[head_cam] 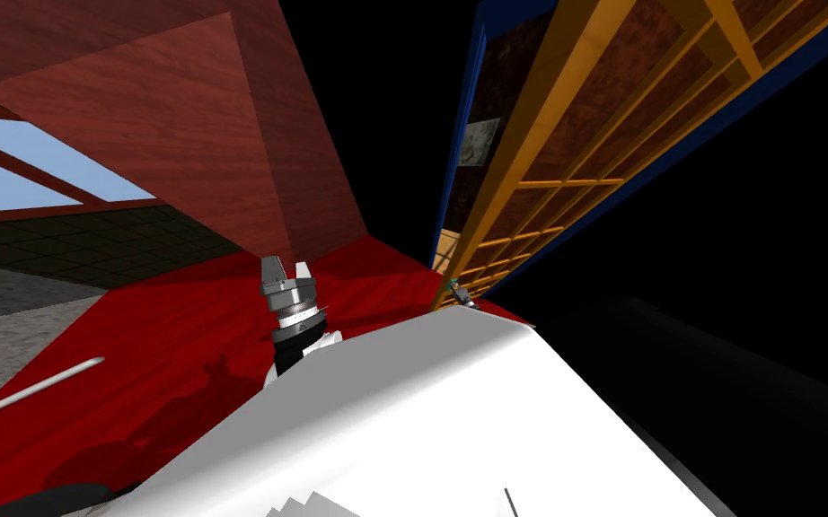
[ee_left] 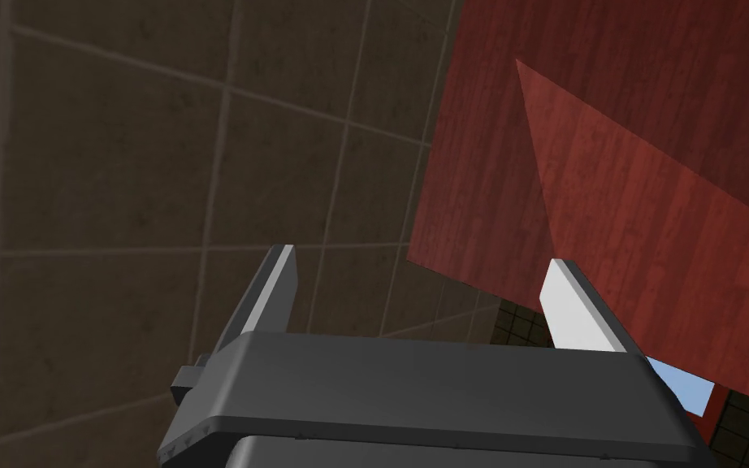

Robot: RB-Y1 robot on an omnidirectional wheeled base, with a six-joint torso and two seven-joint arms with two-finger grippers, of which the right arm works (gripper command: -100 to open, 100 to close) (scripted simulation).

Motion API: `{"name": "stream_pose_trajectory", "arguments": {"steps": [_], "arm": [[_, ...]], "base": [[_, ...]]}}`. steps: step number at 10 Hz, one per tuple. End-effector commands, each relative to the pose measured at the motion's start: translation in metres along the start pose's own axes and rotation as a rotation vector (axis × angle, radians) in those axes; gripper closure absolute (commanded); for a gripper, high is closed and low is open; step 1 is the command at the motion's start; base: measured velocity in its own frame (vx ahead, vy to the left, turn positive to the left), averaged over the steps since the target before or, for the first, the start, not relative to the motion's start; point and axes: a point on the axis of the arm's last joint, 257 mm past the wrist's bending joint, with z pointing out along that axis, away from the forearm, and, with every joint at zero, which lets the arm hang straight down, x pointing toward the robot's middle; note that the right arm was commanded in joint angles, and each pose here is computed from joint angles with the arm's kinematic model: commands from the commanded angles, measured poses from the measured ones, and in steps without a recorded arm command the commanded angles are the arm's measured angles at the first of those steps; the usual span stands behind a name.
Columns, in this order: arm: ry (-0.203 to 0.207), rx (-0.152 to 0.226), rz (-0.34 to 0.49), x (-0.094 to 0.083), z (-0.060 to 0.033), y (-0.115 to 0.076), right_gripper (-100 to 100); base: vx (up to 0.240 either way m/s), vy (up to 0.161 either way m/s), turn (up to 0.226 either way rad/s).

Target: Pull the door open

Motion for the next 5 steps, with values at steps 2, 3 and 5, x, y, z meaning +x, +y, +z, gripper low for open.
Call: {"name": "stream_pose_trajectory", "arguments": {"steps": [2, 3, 5], "arm": [[0.001, 0.016, 0.002, -0.0005, -0.0064, -0.0009, 100], [0.001, 0.022, 0.002, -0.0003, -0.0086, -0.0007, 100], [0.001, 0.031, 0.002, 0.0, -0.0118, -0.0004, 100]], "base": [[-0.184, -0.057, 0.149], [-0.207, -0.053, 0.161], [-0.167, -0.075, 0.116]]}}
